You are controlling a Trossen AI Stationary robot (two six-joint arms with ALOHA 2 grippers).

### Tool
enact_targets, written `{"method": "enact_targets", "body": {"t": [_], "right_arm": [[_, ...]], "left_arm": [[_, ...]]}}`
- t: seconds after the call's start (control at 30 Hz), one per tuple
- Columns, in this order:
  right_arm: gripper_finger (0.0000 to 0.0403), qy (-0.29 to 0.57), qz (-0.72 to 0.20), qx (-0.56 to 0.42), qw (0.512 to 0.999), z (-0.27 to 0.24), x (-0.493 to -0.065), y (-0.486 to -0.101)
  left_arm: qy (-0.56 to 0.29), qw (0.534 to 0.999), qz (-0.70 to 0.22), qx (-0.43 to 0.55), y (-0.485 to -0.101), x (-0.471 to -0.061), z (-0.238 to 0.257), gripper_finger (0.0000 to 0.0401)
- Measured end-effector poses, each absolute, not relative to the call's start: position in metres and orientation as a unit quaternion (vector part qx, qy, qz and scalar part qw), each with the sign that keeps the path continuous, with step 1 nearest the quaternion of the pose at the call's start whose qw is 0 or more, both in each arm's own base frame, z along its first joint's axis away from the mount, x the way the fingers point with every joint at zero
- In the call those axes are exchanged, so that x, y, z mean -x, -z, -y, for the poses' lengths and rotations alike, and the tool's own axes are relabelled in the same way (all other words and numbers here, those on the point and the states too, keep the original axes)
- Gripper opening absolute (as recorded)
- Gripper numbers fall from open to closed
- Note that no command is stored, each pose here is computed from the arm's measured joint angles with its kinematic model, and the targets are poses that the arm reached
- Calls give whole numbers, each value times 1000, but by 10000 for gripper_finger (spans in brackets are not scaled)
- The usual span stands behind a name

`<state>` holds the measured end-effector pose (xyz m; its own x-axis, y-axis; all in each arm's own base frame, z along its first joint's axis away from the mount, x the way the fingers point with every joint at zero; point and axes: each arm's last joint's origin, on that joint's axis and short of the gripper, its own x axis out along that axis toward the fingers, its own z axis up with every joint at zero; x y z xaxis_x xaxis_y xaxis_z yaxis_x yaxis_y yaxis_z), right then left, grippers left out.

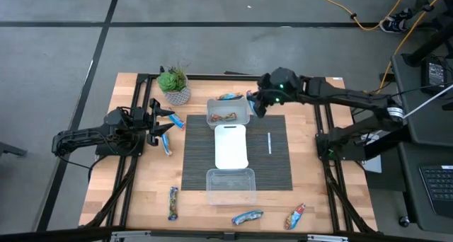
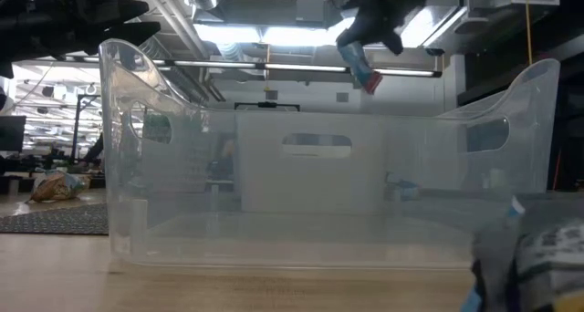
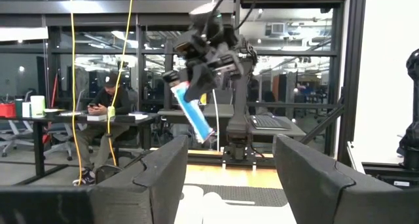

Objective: Pick and place Granola Bars by type
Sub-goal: Put the middle red granola bar into the gray bin

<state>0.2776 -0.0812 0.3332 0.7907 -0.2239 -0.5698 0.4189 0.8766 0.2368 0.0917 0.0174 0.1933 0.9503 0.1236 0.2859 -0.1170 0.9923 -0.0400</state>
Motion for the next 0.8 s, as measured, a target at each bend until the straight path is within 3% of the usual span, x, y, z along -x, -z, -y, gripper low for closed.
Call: {"method": "enact_targets", "body": {"t": [0.47,0.8], "right_arm": [[38,99,-322,-144,931,129,-301,-294],[34,54,-401,-73,911,149,-351,-284]], "left_arm": [[-61,987,145,11,-193,-92,-17,218],[-61,987,145,11,-193,-92,-17,218]]}}
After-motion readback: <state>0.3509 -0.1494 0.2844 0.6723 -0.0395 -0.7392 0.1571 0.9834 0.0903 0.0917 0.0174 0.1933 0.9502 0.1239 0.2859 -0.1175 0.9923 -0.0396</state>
